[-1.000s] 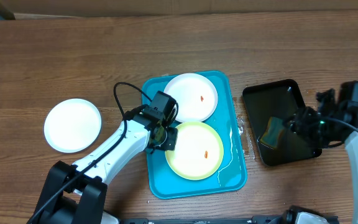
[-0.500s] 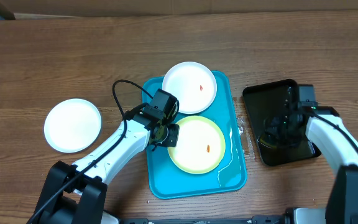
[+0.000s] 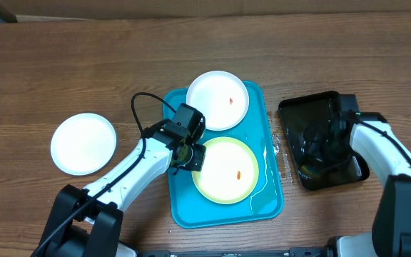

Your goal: Clean dirty plates on tray and stack at the side

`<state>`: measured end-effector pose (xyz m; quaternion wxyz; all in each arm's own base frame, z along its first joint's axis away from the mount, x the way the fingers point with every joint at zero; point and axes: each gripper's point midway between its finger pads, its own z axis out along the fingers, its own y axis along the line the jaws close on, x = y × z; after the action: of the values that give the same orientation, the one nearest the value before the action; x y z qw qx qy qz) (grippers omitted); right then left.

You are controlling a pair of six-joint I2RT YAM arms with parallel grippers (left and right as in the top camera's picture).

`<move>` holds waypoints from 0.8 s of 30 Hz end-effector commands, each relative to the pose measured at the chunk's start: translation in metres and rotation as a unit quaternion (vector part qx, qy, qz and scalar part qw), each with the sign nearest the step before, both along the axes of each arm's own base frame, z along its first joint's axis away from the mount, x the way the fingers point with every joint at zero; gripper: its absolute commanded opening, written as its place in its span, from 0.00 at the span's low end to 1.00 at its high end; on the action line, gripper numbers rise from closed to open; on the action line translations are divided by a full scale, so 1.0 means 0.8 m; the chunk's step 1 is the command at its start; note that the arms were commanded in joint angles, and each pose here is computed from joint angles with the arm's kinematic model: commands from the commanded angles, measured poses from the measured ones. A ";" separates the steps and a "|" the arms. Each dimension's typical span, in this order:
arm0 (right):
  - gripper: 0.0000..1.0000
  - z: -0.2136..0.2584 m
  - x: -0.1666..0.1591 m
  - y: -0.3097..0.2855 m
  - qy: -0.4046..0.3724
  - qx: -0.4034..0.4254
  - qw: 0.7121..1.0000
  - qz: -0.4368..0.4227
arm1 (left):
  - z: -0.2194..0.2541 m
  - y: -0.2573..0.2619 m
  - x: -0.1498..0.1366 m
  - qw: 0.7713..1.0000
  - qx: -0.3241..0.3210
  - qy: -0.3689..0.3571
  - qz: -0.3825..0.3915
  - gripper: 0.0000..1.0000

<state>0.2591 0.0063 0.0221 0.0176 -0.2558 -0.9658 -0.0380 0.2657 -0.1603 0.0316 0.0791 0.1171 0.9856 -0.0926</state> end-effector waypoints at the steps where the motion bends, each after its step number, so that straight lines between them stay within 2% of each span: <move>1: 0.46 0.031 0.020 -0.002 -0.040 -0.009 0.999 0.013 | -0.009 0.000 -0.010 1.000 -0.002 0.014 -0.010 0.04; 7: 0.46 0.006 0.008 -0.002 -0.034 -0.011 0.999 -0.013 | -0.030 0.000 -0.017 0.999 0.005 0.042 -0.011 0.04; 13: 0.21 -0.031 -0.009 -0.001 -0.036 -0.008 0.998 -0.041 | -0.042 -0.001 -0.012 0.999 0.006 0.044 -0.010 0.04; 15: 0.04 -0.037 -0.015 -0.001 -0.035 -0.008 0.999 -0.041 | -0.045 -0.002 -0.012 0.999 0.007 0.045 -0.010 0.04; 19: 0.04 -0.021 -0.008 -0.001 -0.037 -0.008 0.999 -0.027 | -0.050 -0.001 -0.013 0.999 0.009 0.051 -0.010 0.04; 24: 0.04 0.045 0.017 0.005 -0.072 -0.004 0.997 0.014 | -0.054 -0.003 -0.014 0.998 0.006 0.057 0.003 0.04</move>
<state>0.2391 0.0052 0.0178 0.0172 -0.2731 -0.9613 -0.0306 0.2625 -0.1672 0.0046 0.0465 0.1166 0.9865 -0.1048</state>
